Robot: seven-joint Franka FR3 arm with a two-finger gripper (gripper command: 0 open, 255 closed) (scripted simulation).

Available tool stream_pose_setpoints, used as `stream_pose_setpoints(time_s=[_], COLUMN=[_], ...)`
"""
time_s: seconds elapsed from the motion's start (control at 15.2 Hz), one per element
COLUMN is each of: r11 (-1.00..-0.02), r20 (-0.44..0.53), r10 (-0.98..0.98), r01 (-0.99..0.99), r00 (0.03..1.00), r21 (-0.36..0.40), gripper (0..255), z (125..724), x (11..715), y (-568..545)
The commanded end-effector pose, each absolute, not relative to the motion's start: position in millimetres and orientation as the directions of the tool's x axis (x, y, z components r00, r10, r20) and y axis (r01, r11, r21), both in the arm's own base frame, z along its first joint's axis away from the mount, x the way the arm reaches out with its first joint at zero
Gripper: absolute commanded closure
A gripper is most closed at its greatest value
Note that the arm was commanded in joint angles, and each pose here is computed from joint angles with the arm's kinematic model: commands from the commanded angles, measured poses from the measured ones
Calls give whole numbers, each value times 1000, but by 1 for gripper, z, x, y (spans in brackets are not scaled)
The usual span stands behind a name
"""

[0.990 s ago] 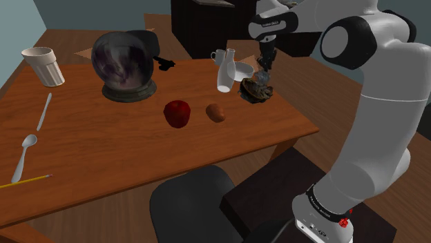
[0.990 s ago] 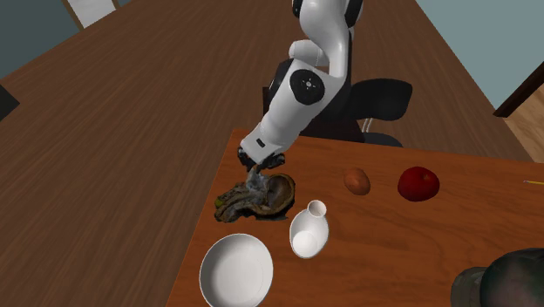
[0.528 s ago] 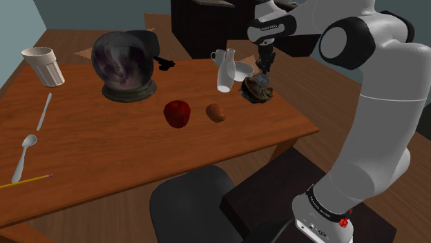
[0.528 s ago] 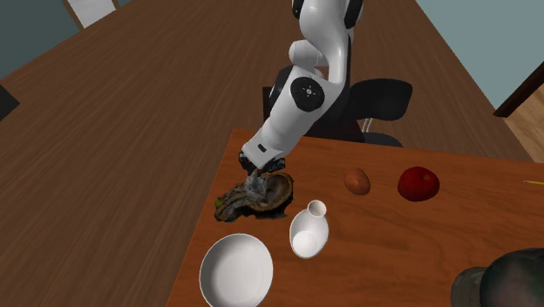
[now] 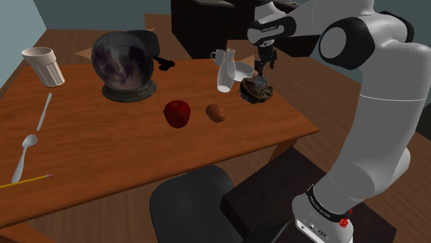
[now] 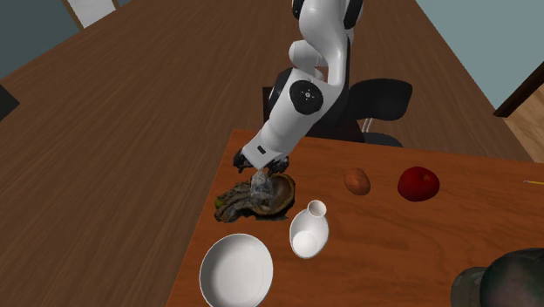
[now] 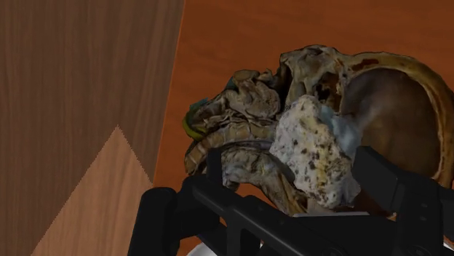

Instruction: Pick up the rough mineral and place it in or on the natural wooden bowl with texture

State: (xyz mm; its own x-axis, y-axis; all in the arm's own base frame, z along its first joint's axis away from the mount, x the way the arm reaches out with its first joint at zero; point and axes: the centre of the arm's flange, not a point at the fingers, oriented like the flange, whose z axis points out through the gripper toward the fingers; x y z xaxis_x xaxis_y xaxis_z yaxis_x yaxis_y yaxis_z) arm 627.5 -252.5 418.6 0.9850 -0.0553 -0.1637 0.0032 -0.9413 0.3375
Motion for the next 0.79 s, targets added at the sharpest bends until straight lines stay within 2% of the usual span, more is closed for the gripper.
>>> stream_pose_setpoints(time_s=[0.0, 0.26, 0.73], r11=[-941, -941, -941], r20=[-164, -164, -164], r10=[-56, -56, -56], r01=[3, 3, 3], r00=[985, 985, 985], r21=[338, 338, 338], gripper=[0, 0, 0], z=[420, 466, 466], x=[628, 637, 637], y=[-252, -235, -235])
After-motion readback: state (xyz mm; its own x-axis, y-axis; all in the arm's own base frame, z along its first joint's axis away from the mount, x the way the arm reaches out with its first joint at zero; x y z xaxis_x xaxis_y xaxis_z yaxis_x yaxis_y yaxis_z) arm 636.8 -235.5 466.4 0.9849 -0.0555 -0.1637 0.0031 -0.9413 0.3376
